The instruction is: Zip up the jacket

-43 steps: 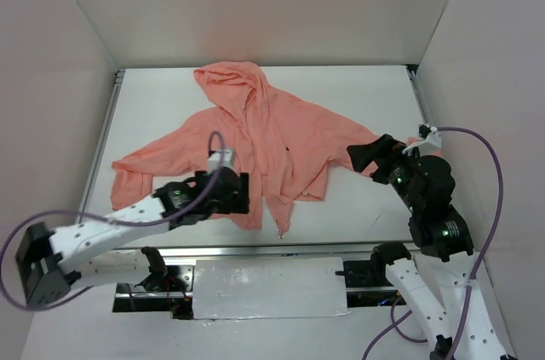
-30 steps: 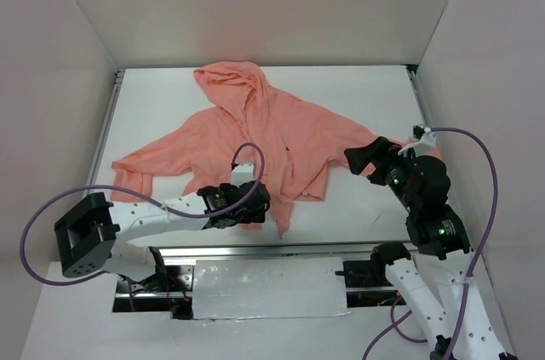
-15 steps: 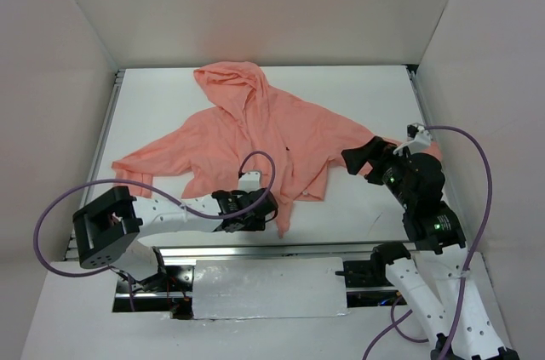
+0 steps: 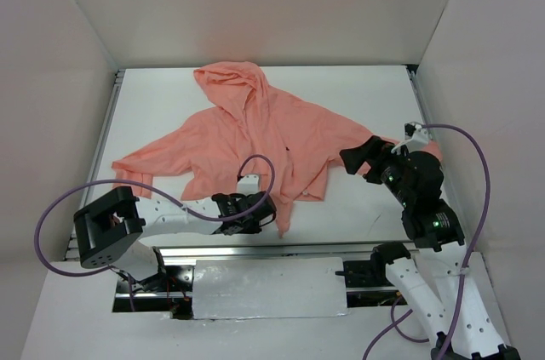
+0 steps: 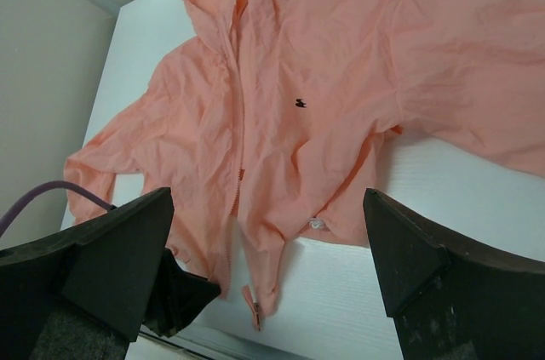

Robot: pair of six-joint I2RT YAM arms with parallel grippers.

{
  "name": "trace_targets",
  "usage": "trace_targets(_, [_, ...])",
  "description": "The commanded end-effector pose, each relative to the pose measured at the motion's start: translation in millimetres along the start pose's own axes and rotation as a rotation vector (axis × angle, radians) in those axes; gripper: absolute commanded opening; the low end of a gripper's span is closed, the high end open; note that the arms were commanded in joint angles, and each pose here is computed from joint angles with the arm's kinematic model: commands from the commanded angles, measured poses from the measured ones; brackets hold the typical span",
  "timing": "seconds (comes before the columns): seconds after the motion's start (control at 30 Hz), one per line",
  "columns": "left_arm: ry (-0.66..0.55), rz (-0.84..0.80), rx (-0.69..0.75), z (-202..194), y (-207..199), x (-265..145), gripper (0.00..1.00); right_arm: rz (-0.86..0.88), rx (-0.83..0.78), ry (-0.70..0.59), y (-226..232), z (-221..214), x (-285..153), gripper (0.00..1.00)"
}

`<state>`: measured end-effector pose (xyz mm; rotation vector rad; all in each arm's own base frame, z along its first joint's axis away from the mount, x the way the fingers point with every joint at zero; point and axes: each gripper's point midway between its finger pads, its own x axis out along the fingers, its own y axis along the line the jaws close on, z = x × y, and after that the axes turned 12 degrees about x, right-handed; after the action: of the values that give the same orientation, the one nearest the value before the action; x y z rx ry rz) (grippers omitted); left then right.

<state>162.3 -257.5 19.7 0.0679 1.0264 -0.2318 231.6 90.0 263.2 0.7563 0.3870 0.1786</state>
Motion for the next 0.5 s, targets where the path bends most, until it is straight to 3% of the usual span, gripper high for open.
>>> trace_targets(0.0, [-0.019, -0.012, -0.020, 1, -3, 3, 0.37, 0.058, -0.023, -0.023, 14, 8, 2, 1.00])
trace_targets(0.07, [-0.020, -0.028, -0.023, -1, -5, 5, 0.35, 0.063, -0.023, -0.022, 15, 8, 2, 1.00])
trace_targets(0.13, [-0.022, -0.045, -0.026, -2, -7, 7, 0.25, 0.067, -0.024, -0.019, 15, 7, 3, 1.00])
trace_targets(0.23, [-0.031, -0.105, -0.039, -3, -13, 9, 0.01, 0.084, -0.040, 0.017, 16, 0, 6, 1.00])
trace_targets(0.37, [-0.098, -0.225, -0.074, 9, -21, 0, 0.00, 0.278, -0.082, 0.170, 43, -29, 6, 0.99])
trace_targets(0.47, [-0.215, -0.327, -0.170, 30, -18, -16, 0.00, 0.410, -0.087, 0.342, 56, -59, 8, 0.97])
